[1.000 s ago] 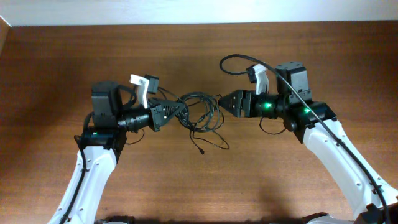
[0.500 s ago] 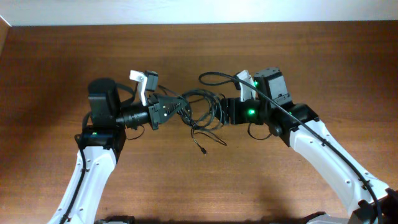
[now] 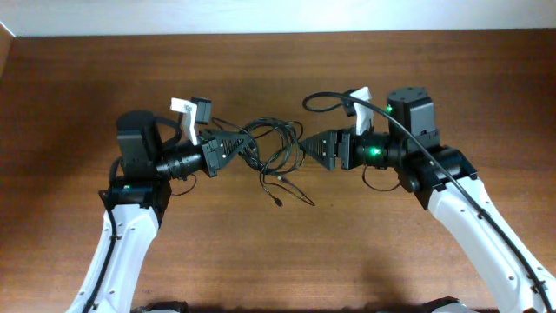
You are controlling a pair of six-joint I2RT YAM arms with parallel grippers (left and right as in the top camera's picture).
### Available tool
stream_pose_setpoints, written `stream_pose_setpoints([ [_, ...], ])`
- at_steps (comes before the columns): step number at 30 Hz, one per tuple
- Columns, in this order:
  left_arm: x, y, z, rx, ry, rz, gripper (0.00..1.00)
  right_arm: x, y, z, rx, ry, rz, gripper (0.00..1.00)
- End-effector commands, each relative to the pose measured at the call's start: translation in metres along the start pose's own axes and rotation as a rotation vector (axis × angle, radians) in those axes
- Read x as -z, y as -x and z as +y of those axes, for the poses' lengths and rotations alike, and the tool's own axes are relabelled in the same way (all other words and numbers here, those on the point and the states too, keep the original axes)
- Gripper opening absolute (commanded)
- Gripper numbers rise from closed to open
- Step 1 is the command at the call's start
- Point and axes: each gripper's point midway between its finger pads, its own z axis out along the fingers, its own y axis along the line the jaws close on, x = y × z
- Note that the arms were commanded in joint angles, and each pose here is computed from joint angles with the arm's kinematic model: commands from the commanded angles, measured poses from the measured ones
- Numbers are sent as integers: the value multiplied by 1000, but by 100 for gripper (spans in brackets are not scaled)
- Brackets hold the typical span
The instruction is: Untangle cables
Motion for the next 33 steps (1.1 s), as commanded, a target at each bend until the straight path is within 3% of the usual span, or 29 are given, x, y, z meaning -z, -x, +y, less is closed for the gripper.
stream_pose_setpoints([
  [1,3,2,-11,-13,-39,-1,0,5,11,9,13,18,-36,76],
  [11,5,-3,-30,-15,-146,32,0,-13,17,-20,-63,-51,-49,77],
  [19,5,-2,-30,-26,-147,27,0,-40,-2,17,14,18,10,68],
  [21,5,-2,-30,-27,-147,27,0,-45,-4,18,18,22,16,38],
  [22,5,-2,-30,-27,-147,27,0,-45,-6,17,11,18,24,17],
  [23,5,-1,-30,-28,-146,26,0,-45,-7,15,7,11,27,7],
  [24,6,0,-29,-38,-145,20,0,-45,-9,9,-6,-20,30,4],
  [26,9,8,-28,-71,-138,-7,0,-42,-15,-15,-39,-146,37,4],
  [28,17,15,-21,-83,-119,-36,0,-23,-15,-70,-32,-436,3,4],
  [31,28,14,-28,-78,-184,-28,0,43,2,-149,-73,-889,-118,4],
  [33,36,15,-31,-77,-219,-28,0,87,10,-182,-114,-1082,-186,4],
])
